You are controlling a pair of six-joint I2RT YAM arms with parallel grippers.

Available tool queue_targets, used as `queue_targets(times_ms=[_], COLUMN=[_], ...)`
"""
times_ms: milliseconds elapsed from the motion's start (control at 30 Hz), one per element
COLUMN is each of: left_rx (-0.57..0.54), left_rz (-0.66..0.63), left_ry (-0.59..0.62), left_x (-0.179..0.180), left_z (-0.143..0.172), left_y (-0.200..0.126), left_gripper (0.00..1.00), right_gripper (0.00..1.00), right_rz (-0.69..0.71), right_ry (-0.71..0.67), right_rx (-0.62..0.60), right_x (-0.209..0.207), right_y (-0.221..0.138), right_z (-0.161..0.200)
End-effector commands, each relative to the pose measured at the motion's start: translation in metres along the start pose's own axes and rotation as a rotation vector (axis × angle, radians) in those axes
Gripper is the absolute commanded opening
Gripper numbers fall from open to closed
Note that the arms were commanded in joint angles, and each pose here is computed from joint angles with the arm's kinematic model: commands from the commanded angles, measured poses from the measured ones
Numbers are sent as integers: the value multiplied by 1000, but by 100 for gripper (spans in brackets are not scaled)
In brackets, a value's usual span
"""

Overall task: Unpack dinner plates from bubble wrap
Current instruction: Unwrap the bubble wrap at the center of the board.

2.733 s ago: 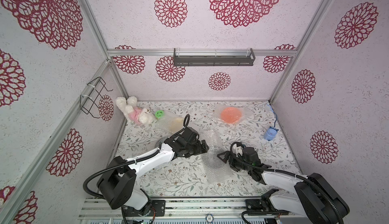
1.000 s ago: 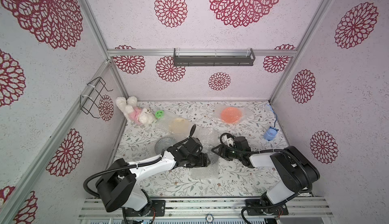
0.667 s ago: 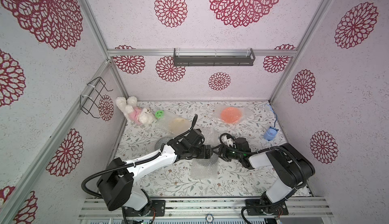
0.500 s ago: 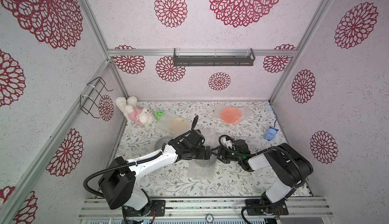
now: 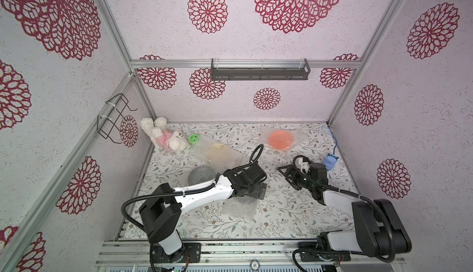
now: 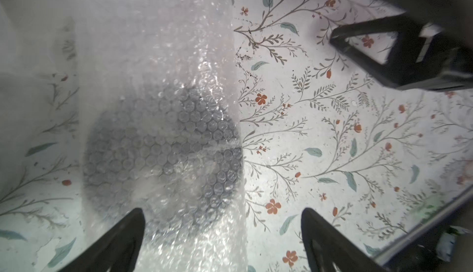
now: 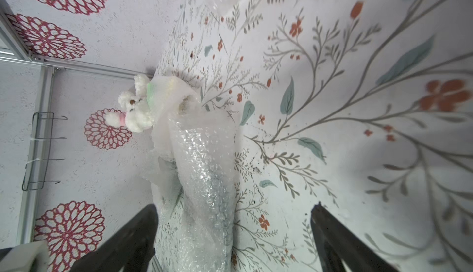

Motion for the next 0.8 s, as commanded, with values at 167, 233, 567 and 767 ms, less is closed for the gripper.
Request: queue_targets(times_ms=[167,233,567,767], left_rx=[86,115,159,161], left_rz=[-273,-328,-563,-683], left_ry=[125,144,207,226], left_x=[-13,-12,4,13], left_z=[12,16,25,28], left_y=[49,59,92,96], left_gripper=[86,83,68,54], right_gripper=[99,99,99,99], right_rz=[81,79,61,55], right_ry=[-52,-58,-105,-106], right_rx=[-33,-47,-84,-92], right_x=[3,7,26,28], right_y=[-42,-49,-67,-69], right_z=[-6,-6,-9,-9])
Point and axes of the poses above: each gripper's point midway between its finger pads, its own y axis out along the fingers, its own x axis along the line the jaws close on, z = x × y, the point moved 6 cm from there along -y, back along the fingers, and after that the axes turned 2 degrees about -y, right-handed, at the moved point
